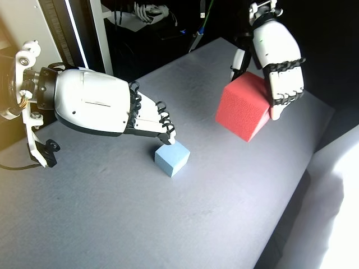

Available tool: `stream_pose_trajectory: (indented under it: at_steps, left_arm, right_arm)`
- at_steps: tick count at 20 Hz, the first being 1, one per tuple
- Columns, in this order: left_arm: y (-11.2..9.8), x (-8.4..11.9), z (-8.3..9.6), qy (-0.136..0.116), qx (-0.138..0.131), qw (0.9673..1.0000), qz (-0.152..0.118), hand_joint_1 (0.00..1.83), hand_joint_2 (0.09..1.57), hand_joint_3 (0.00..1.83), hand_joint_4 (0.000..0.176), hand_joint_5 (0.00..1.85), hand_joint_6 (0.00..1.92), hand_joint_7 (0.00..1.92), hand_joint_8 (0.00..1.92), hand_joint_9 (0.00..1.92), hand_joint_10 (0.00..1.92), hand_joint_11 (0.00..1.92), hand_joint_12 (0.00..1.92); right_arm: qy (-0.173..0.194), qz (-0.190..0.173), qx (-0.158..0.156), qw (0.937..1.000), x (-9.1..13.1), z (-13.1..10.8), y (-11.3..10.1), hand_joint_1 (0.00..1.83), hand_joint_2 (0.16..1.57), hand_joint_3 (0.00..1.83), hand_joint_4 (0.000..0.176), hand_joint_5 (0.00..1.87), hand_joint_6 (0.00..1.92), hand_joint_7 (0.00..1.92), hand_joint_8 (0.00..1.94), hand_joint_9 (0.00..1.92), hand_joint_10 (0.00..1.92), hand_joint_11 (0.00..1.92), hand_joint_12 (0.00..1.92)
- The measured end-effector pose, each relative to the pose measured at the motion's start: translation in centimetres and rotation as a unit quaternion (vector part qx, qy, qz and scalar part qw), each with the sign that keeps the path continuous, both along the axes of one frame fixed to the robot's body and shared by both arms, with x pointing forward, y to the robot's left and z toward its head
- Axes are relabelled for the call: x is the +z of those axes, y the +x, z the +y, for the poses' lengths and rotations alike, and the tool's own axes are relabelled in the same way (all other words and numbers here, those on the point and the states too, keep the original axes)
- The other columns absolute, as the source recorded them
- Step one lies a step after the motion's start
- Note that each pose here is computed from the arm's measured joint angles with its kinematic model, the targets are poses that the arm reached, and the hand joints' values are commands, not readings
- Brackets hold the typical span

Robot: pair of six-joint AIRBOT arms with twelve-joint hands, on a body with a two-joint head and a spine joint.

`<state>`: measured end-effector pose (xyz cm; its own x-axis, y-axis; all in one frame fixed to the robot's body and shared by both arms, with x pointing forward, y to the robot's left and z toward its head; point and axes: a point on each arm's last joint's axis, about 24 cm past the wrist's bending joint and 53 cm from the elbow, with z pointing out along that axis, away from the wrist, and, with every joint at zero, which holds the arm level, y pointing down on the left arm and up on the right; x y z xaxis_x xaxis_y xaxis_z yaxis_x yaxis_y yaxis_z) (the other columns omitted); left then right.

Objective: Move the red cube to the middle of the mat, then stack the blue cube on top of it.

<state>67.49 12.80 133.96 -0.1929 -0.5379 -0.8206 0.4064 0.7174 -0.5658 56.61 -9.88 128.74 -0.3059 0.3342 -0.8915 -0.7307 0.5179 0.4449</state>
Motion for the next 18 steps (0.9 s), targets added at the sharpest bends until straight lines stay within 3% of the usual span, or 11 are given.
stream_pose_trajectory:
  at_steps: [4, 10, 14, 17, 18]
  left_arm:
    - [-0.7, -0.5, -2.1, -0.018, -0.020, 0.9995, 0.020, 1.19, 1.23, 0.00, 0.000, 0.87, 1.06, 0.68, 1.57, 0.57, 1.23, 0.29, 1.52]
    - [-1.6, -3.4, -4.2, 0.001, -0.041, 0.9979, 0.049, 1.19, 1.22, 0.00, 0.000, 0.90, 1.07, 0.68, 1.51, 0.61, 1.15, 0.31, 1.44]
    - [-1.8, -5.0, -4.8, 0.017, -0.049, 0.9973, 0.052, 1.19, 1.23, 0.00, 0.000, 0.89, 1.06, 0.65, 1.58, 0.56, 1.28, 0.26, 1.59]
    - [-1.7, -6.1, -5.2, 0.026, -0.055, 0.9966, 0.055, 1.17, 1.25, 0.00, 0.000, 0.83, 1.12, 0.65, 1.61, 0.54, 1.29, 0.23, 1.58]
    - [-1.6, -6.5, -5.2, 0.028, -0.056, 0.9963, 0.058, 1.19, 1.23, 0.00, 0.000, 0.87, 1.05, 0.67, 1.60, 0.56, 1.29, 0.25, 1.54]
  right_arm:
    - [0.000, 0.000, 0.000, 1.0000, 0.0, 0.0, 0.0, 0.07, 1.28, 0.00, 0.000, 0.42, 0.00, 0.39, 0.00, 0.34, 0.01, 0.00, 0.73]
    - [0.000, 0.000, 0.000, 1.0000, 0.0, 0.0, 0.0, 0.06, 1.29, 0.00, 0.000, 0.42, 0.00, 0.39, 0.00, 0.34, 0.00, 0.00, 0.79]
    - [0.000, 0.000, 0.000, 1.0000, 0.0, 0.0, 0.0, 0.03, 1.29, 0.00, 0.000, 0.40, 0.00, 0.38, 0.00, 0.33, 0.00, 0.00, 0.74]
    - [0.000, 0.000, 0.000, 1.0000, 0.0, 0.0, 0.0, 0.07, 1.29, 0.00, 0.000, 0.42, 0.01, 0.40, 0.01, 0.35, 0.01, 0.00, 0.75]
    - [0.000, 0.000, 0.000, 1.0000, 0.0, 0.0, 0.0, 0.08, 1.29, 0.00, 0.000, 0.41, 0.00, 0.39, 0.01, 0.35, 0.01, 0.00, 0.75]
